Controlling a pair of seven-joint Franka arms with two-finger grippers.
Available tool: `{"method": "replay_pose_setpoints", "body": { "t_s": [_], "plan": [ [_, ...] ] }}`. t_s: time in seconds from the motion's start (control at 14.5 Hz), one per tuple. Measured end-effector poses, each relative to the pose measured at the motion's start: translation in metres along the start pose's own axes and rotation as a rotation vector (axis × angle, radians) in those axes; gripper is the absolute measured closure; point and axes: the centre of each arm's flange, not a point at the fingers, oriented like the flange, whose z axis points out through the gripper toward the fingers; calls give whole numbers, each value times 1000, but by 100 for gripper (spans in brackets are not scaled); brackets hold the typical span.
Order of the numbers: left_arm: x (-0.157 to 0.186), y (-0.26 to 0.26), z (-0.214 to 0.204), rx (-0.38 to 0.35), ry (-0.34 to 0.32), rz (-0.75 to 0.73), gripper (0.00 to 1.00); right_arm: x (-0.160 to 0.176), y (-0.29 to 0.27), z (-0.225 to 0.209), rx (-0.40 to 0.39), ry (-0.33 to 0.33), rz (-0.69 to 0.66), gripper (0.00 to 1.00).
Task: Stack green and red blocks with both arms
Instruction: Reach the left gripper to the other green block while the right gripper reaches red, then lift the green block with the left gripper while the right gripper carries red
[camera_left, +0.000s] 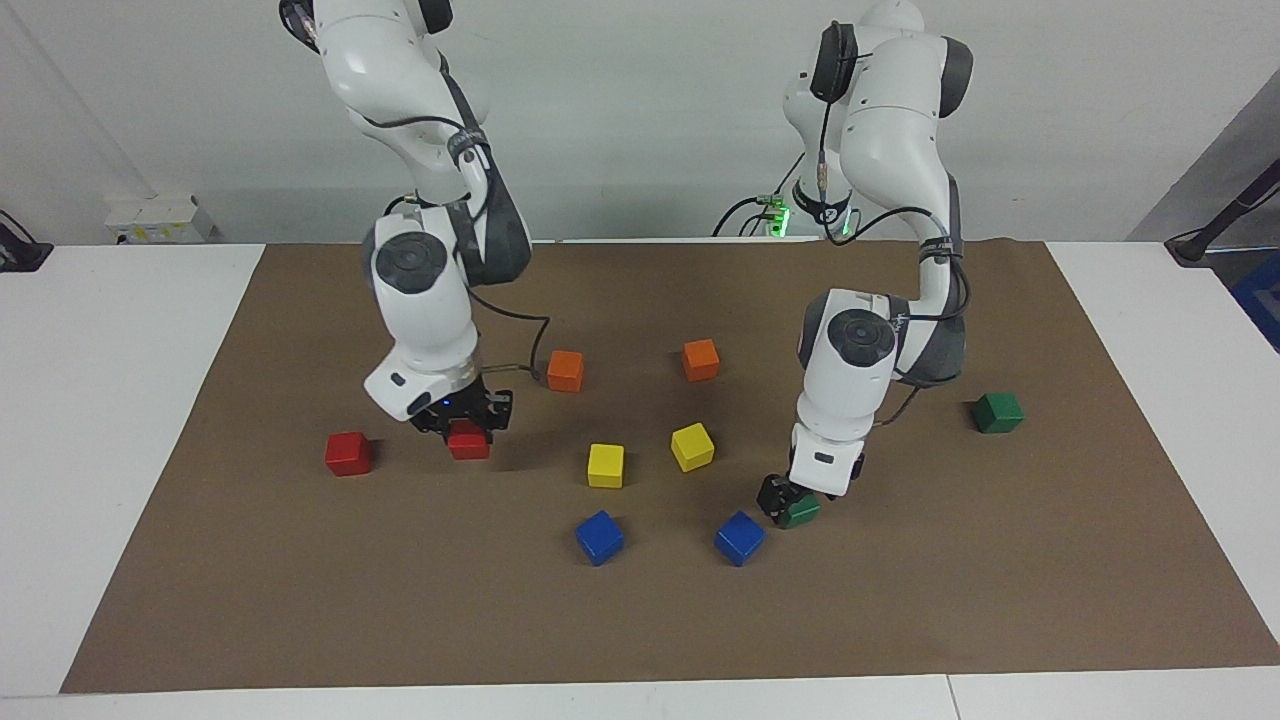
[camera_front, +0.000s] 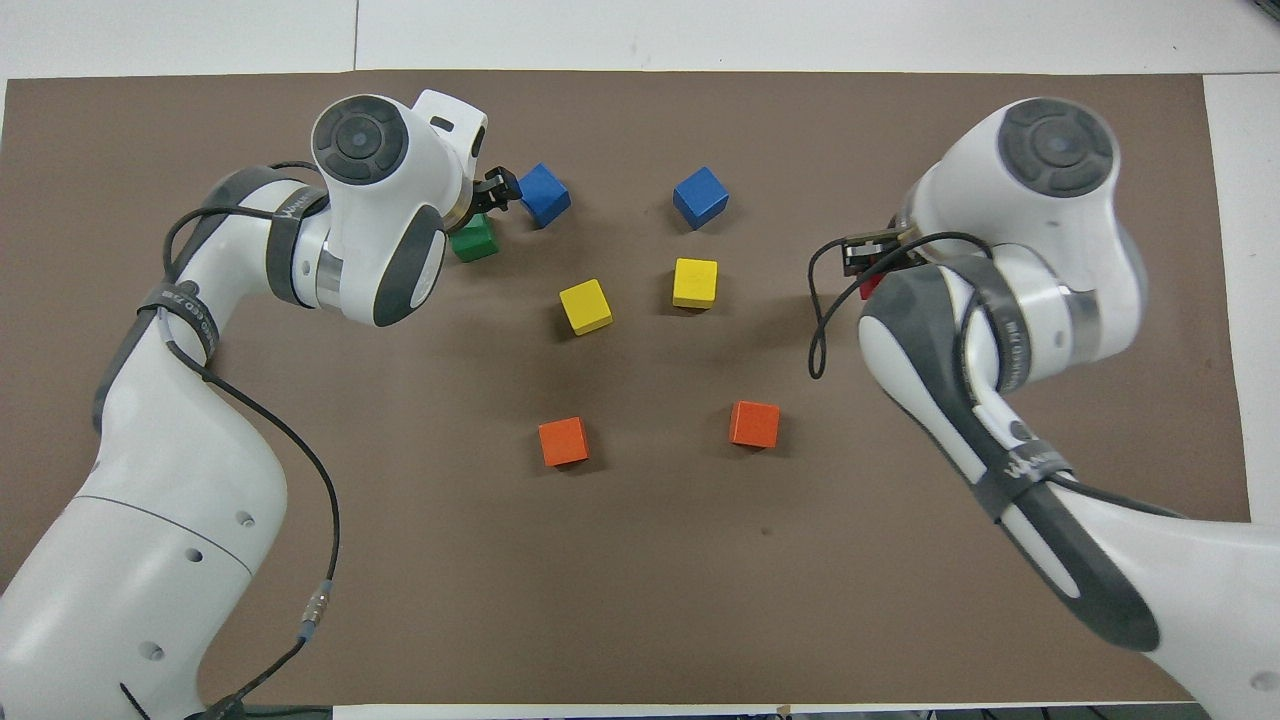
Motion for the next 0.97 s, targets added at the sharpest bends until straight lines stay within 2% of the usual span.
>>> {"method": "replay_pose_setpoints", "body": {
  "t_s": [0.14,0.28,0.48,0.55,0.69,0.76,0.83,0.97],
  "plan": [
    [-2,-1,10,17,-5,13,0,-8,47,-36,-11,0,-16,45],
    [-1,-5,13,34,-12,38,0,-18,97,-52,-9,-9,-24,45],
    [-1,-6,14,38,-16,53,0,-35,150,-43,7,-35,-27,45],
    [-2,-6,15,39,-18,54,0,-37,157,-34,7,-22,-26,45],
    [-6,-7,20,39,-29,52,22,-40,158,-12,4,18,-26,45],
    [-7,-7,22,37,-37,48,38,-41,157,-3,4,28,-26,45],
    [-8,-7,22,37,-41,47,45,-43,157,2,4,36,-26,45],
    [-8,-8,21,44,-56,40,45,-42,160,11,3,56,-28,45]
  ]
}}
